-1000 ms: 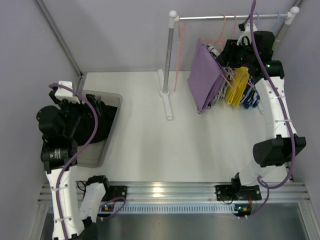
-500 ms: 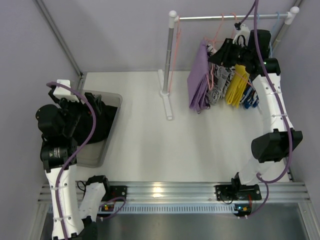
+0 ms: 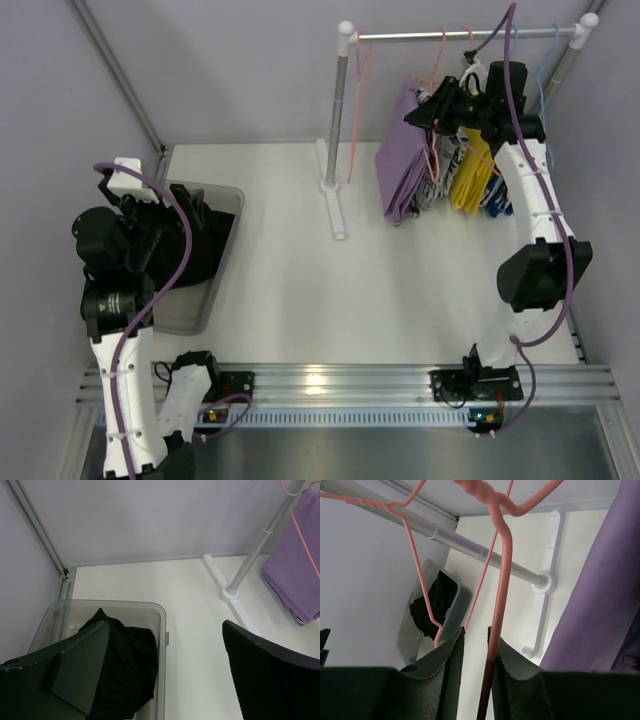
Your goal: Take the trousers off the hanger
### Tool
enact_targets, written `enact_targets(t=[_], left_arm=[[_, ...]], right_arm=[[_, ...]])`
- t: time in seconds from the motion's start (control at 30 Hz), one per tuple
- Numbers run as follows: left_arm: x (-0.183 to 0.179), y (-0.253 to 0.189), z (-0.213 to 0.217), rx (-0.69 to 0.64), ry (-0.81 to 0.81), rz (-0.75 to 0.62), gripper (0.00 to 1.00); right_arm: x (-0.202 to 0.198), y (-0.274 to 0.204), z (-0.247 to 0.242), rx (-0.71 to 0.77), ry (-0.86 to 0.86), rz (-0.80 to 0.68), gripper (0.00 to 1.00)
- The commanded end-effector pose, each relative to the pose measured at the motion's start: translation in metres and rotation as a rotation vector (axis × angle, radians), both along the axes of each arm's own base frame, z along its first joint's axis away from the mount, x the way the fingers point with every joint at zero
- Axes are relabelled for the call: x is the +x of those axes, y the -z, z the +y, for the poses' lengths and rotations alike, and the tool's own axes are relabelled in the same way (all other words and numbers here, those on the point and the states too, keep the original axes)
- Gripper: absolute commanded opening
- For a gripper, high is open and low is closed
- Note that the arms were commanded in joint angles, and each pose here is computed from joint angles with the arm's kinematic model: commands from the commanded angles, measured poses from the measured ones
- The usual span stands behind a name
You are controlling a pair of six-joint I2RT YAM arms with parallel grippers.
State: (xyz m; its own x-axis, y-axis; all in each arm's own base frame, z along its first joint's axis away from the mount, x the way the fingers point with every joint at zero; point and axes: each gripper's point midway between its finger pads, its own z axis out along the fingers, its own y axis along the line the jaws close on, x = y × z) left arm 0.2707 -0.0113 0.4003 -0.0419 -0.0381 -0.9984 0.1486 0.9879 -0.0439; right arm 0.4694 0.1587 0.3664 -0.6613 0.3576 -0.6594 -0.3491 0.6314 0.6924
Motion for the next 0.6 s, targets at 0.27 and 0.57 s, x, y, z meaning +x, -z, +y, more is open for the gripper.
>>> enact_targets(t=[0.27,0.57], left_arm=[[0.003,-0.015,-0.003,-0.011,0.018,-0.051,0.99],[0.003,-0.015,-0.005,0.004,0.033,-0.069,0.99]], right_arm=[[0.003,-0.027,0.007,0.106,-0.049,-0.056,0.00],[-0.010,-0.077,0.010,0.207,-0.109,-0.173,0.00]])
